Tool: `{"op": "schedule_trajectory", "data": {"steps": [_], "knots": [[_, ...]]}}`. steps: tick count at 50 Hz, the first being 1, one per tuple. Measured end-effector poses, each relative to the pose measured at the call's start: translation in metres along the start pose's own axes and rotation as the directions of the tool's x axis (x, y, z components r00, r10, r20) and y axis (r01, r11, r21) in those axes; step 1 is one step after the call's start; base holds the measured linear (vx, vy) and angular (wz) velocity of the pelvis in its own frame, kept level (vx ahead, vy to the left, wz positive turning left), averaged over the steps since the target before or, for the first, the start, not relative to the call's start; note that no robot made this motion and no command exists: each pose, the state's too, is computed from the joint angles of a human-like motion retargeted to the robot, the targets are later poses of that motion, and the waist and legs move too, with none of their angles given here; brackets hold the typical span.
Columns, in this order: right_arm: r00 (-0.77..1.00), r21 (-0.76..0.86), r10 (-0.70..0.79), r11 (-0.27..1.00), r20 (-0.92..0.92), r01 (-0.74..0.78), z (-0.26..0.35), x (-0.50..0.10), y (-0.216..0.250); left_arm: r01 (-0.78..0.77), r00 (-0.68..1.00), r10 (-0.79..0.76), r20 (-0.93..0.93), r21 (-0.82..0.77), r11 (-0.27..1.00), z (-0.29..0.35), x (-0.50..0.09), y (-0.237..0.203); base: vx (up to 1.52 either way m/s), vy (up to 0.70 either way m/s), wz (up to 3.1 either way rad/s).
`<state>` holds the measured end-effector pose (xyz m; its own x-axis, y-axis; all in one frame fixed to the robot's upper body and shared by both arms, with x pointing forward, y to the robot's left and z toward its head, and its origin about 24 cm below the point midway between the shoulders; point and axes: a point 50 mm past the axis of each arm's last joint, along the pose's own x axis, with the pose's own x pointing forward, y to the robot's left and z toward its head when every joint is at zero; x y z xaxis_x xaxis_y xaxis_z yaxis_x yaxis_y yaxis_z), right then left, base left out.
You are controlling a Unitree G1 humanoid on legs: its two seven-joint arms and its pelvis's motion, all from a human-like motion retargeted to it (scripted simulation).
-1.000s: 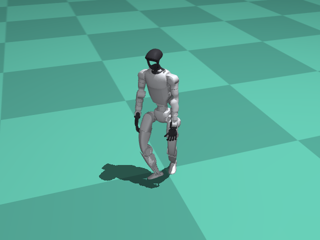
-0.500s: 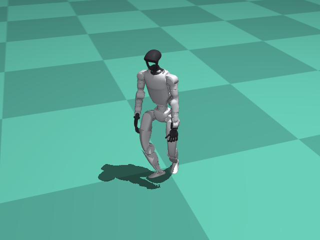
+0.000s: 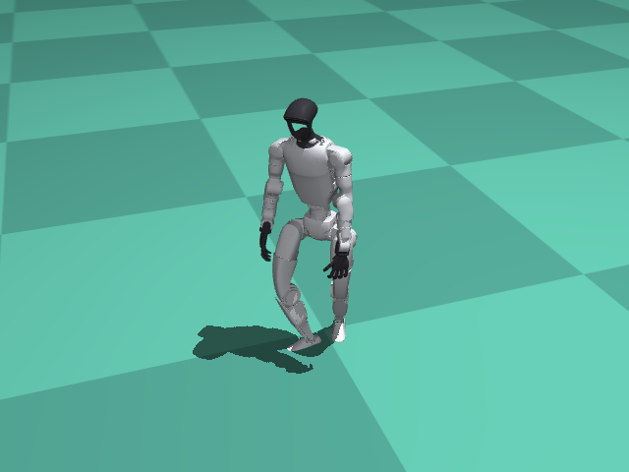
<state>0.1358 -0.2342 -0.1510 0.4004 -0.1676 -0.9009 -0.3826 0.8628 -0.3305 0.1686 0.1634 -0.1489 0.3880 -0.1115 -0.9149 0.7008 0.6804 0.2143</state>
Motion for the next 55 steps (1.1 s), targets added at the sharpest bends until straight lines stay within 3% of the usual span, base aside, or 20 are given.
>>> {"op": "schedule_trajectory", "data": {"steps": [33,55], "knots": [[0.984,0.274,0.120,0.959,-0.133,-0.080,-0.047,-0.008,0.020,0.108,0.989,-0.124,-0.079,-0.181,0.978,-0.034,-0.007,-0.001,0.07,-0.02,0.25],[0.969,0.301,0.179,0.946,-0.169,-0.122,-0.062,-0.014,0.048,0.034,0.999,-0.036,-0.012,-0.183,0.983,-0.002,-0.004,0.023,-0.01,-0.03,0.53]]}}
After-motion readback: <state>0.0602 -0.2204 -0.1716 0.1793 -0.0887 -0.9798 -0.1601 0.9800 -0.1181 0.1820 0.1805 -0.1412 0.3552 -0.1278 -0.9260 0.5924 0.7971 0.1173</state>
